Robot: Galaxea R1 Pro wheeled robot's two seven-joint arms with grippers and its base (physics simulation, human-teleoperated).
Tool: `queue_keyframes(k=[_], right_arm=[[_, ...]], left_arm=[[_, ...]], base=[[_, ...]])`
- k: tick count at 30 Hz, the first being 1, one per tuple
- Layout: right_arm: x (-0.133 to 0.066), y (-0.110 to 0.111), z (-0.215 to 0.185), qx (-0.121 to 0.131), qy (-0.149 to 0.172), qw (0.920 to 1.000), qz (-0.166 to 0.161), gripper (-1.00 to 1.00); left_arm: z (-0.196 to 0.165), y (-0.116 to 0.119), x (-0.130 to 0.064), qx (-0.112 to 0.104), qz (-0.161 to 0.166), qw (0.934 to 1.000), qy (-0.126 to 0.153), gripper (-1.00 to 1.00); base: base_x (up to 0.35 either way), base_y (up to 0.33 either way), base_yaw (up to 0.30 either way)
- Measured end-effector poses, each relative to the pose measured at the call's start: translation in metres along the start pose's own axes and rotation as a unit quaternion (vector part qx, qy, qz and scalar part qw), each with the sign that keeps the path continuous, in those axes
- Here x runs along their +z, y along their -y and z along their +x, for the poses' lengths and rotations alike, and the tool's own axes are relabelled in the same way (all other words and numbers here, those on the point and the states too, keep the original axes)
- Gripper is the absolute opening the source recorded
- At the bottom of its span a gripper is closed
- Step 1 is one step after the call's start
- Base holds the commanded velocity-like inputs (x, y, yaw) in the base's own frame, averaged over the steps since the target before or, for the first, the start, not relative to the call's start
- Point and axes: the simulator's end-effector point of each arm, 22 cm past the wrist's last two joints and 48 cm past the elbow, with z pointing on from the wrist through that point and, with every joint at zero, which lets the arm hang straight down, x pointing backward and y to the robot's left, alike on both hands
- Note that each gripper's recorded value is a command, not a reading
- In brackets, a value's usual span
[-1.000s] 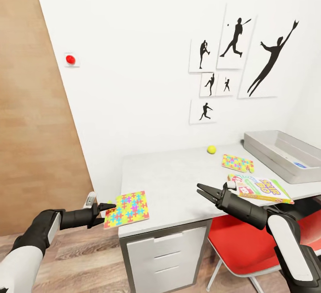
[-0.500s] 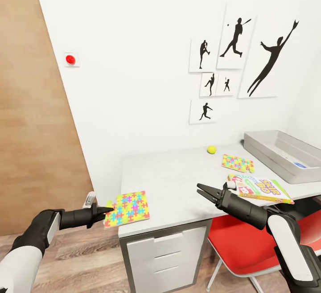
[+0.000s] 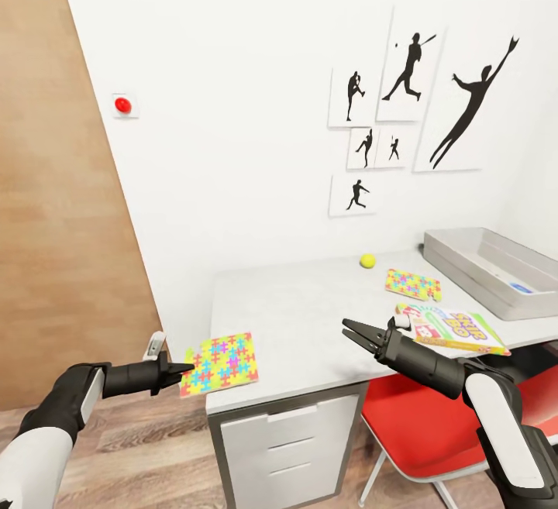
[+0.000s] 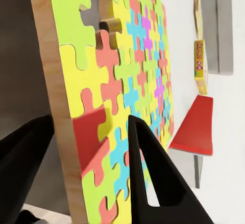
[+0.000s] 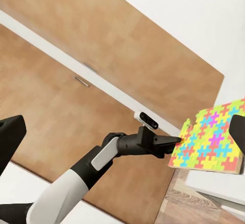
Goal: Put all the toys in the child's room - the three board games (two on the bed and one on the table), the two jigsaw puzzles on the table, and the tennis ball on the table - inside the toy box on the table in the child's room.
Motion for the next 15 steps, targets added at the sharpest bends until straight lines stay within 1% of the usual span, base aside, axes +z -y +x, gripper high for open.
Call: queue_keyframes(k=[10,12,15], right_arm=[[0.002,-0.013,-0.009,0.000,0.000,1.0000,0.000,1.00],[0.002,-0.016,-0.011,0.000,0.000,1.0000,0.000,1.00],[0.002,-0.018,-0.013,0.000,0.000,1.0000,0.000,1.00]], left_arm=[[-0.004,0.015,-0.007,0.002,0.000,1.0000,0.000,-1.00],[-0.005,0.023,-0.008,0.001,0.011,0.9999,0.000,-1.00],[-0.007,0.041,-0.011,0.004,0.043,0.9991,0.000,-1.00]], base=[[0.000,0.000,0.000],[0.000,0.000,0.000],[0.000,0.000,0.000]])
